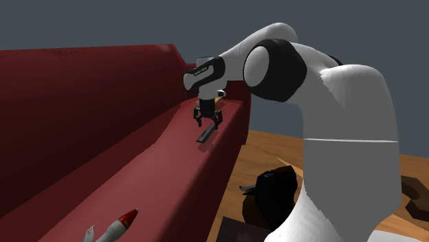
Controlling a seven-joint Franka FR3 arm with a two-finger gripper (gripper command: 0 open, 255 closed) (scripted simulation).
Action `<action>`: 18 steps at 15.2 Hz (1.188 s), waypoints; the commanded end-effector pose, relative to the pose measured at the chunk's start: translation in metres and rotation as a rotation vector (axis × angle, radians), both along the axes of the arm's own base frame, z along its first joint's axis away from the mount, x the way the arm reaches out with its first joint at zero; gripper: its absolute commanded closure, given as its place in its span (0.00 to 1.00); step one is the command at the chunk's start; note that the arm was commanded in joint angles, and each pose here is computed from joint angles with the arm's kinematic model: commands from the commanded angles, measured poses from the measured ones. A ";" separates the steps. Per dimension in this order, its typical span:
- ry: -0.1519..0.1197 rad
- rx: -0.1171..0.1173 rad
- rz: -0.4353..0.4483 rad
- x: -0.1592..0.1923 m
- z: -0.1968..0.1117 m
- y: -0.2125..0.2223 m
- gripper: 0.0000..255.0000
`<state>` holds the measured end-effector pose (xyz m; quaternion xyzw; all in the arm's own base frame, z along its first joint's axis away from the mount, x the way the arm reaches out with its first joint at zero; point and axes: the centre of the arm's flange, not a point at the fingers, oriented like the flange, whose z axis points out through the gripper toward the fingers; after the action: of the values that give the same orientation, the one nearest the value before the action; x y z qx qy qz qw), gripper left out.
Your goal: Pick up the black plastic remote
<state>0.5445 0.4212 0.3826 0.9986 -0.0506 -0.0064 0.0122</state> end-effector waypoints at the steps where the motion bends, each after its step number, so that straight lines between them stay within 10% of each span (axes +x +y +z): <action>1: 0.000 0.000 0.000 0.000 -0.010 0.000 0.00; 3: 0.000 0.000 0.000 0.000 -0.013 0.000 0.00; 4: 0.000 0.000 0.000 0.000 -0.013 0.000 1.00; 18: 0.000 0.000 0.000 0.000 0.013 0.000 1.00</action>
<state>0.5445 0.4201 0.3899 0.9986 -0.0505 -0.0061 0.0119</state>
